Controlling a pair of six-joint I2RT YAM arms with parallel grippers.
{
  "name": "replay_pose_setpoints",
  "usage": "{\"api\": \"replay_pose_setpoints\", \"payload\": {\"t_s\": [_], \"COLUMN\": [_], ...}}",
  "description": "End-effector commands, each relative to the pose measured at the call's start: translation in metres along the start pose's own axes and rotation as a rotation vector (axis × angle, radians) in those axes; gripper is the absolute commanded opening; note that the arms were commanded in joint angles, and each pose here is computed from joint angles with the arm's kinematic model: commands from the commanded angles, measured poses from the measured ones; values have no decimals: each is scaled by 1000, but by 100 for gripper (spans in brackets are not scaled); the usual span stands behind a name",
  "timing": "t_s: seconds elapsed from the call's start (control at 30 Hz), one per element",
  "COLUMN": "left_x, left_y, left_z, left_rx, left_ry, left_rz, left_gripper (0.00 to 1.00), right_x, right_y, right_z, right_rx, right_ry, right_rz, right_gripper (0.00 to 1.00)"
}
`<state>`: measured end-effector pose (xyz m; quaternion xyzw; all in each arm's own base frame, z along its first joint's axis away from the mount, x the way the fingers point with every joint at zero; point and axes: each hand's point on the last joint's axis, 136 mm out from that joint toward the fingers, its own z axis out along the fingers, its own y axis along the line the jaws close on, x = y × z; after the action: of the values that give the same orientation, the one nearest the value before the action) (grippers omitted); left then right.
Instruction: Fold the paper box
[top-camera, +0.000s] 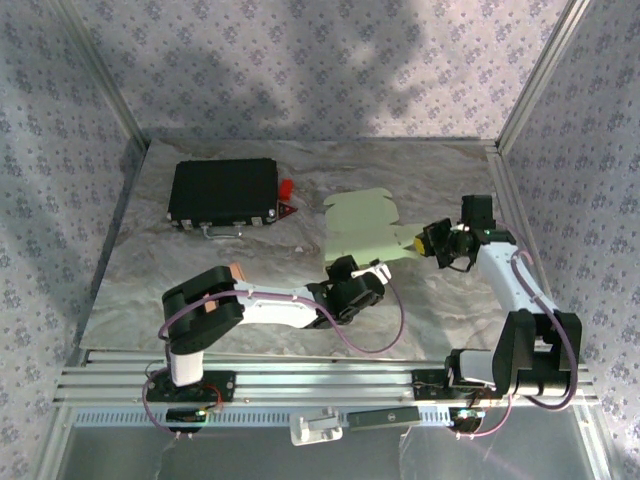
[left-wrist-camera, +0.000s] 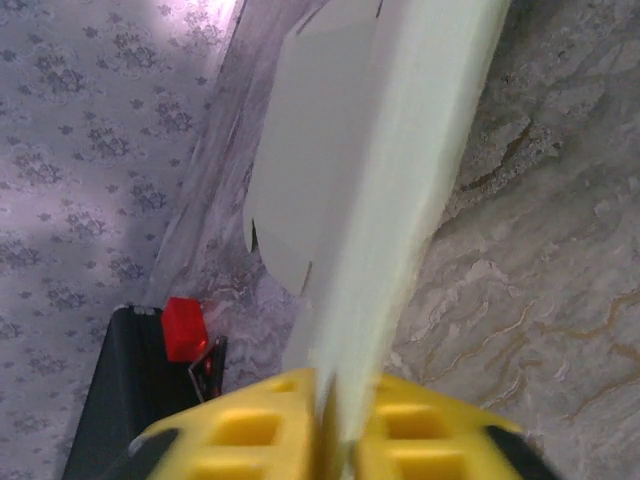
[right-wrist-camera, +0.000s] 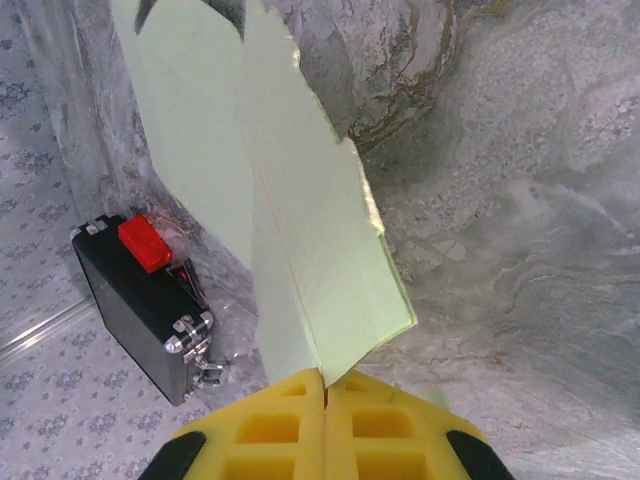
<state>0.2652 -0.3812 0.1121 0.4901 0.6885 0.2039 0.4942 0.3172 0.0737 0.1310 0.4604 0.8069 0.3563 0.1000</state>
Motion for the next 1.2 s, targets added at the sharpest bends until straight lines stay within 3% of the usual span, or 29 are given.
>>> {"api": "replay_pose_setpoints", "payload": {"t_s": [0.0,0.03,0.1,0.2,0.3,0.4,0.63,0.9,1.0,1.03,1.1,1.17], "left_x": [-6,-10,-18,-31,-39,-44,-50,-59,-60,-60,-63,-65], "left_y": [10,11,13,17,20,21,20,21,24,25,31,42], "left_z": [-3,-4,-7,-11,-15,-17,-20,-28,-29,-30,-35,-42], "left_rx": [-2,6,22,43,66,84,90,90,79,79,67,37], "left_ry": [-5,-7,-7,-3,-5,-5,3,-13,-14,-15,-26,-37], "left_rz": [-8,-10,-9,-19,-32,-38,-21,-12,-20,-24,-45,-81], "left_gripper": [0,0,0,0,0,0,0,0,0,2,16,28], "right_x": [5,5,6,10,23,44,55,58,59,59,58,59], "right_y": [7,8,14,23,25,16,30,41,41,41,43,48], "right_z": [-6,-9,-22,-56,-77,-67,-46,-25,-20,-20,-25,-31], "right_rx": [1,-1,-21,-60,-105,-120,-187,-182,-174,-176,-188,-197], "right_ry": [32,27,-11,-114,-167,-126,-116,-92,-82,-85,-98,-108], "right_rz": [-16,-21,-42,-91,-119,-105,-130,-134,-125,-120,-121,-132], "right_gripper": [0,3,27,48,53,53,49,30,16,10,0,0]}}
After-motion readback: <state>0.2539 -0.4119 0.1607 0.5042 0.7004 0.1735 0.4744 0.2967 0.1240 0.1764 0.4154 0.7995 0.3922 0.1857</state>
